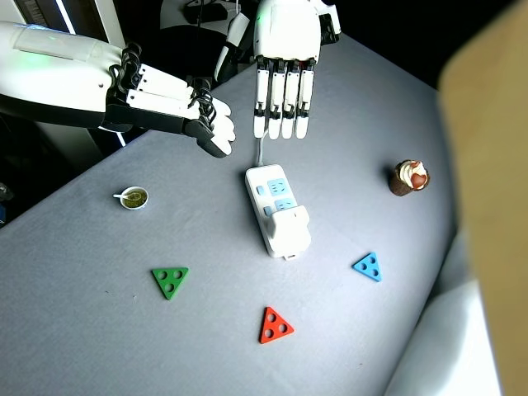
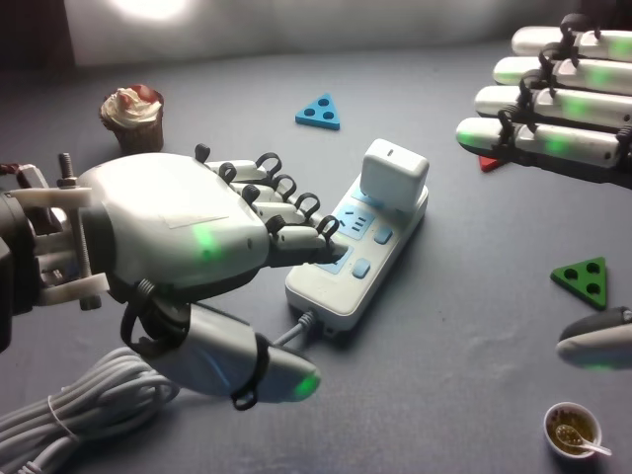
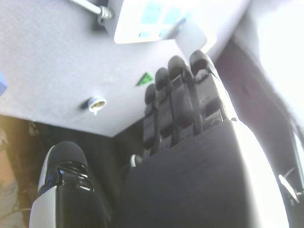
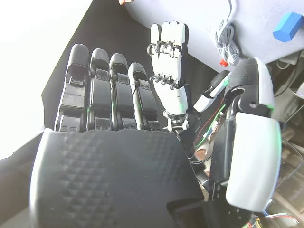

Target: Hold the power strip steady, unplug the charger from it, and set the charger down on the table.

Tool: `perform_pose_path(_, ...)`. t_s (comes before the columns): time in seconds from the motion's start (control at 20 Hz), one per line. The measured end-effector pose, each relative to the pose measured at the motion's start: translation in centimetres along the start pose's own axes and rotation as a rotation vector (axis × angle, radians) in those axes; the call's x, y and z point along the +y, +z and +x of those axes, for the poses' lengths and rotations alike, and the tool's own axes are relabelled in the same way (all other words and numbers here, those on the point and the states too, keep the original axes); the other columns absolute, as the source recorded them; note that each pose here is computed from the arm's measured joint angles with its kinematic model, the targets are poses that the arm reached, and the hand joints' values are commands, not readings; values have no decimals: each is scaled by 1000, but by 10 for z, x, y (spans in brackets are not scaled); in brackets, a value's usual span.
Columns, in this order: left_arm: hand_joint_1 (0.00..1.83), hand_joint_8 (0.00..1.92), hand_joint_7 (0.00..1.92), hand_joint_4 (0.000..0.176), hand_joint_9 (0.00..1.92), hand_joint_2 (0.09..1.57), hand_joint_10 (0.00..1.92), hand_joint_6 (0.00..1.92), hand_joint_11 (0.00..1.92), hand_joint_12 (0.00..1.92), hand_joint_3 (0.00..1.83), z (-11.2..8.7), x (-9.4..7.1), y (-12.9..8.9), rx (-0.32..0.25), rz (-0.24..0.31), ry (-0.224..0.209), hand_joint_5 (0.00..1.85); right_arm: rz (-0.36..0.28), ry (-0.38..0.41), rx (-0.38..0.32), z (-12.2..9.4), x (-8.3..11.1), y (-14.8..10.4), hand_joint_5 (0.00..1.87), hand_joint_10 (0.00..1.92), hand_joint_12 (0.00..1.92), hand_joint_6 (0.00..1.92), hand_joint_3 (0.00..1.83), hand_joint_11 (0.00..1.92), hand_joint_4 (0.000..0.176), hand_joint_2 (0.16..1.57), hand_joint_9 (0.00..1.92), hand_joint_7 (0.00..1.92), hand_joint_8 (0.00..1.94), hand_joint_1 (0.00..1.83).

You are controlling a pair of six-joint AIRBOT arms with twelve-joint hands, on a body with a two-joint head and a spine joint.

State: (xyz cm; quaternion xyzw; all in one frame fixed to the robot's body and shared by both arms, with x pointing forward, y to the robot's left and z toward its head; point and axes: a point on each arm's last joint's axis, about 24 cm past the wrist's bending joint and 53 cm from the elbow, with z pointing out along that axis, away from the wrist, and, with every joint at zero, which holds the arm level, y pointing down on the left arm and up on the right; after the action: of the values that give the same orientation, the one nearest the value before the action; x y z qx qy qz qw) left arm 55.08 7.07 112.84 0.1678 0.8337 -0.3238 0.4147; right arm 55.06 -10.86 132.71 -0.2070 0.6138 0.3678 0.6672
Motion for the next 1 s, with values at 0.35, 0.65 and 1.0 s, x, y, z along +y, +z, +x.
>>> perform_pose_path(0.35, 0, 8, 165, 0, 133, 998, 7, 7, 21, 245, 0, 1, 1, 18, 44, 1, 10, 164, 8, 28, 6, 2, 1, 0, 40, 4, 0, 13, 0, 0, 0, 843, 10, 25, 10, 0)
perform_pose_path(0.65, 0, 15, 206, 0, 179, 1000, 17, 8, 38, 252, 0, 15, 2, 40, 103, 5, 18, 176, 17, 50, 6, 2, 1, -1, 36, 15, 12, 12, 0, 28, 0, 821, 44, 47, 16, 28)
perform_pose_path(1.0, 15, 1, 189, 0, 163, 1033, 3, 0, 32, 247, 9, 33, 9, 63, 152, 1, -16, 160, 64, 81, -1, 4, 2, 0, 44, 16, 41, 10, 17, 89, 0, 896, 79, 72, 14, 269)
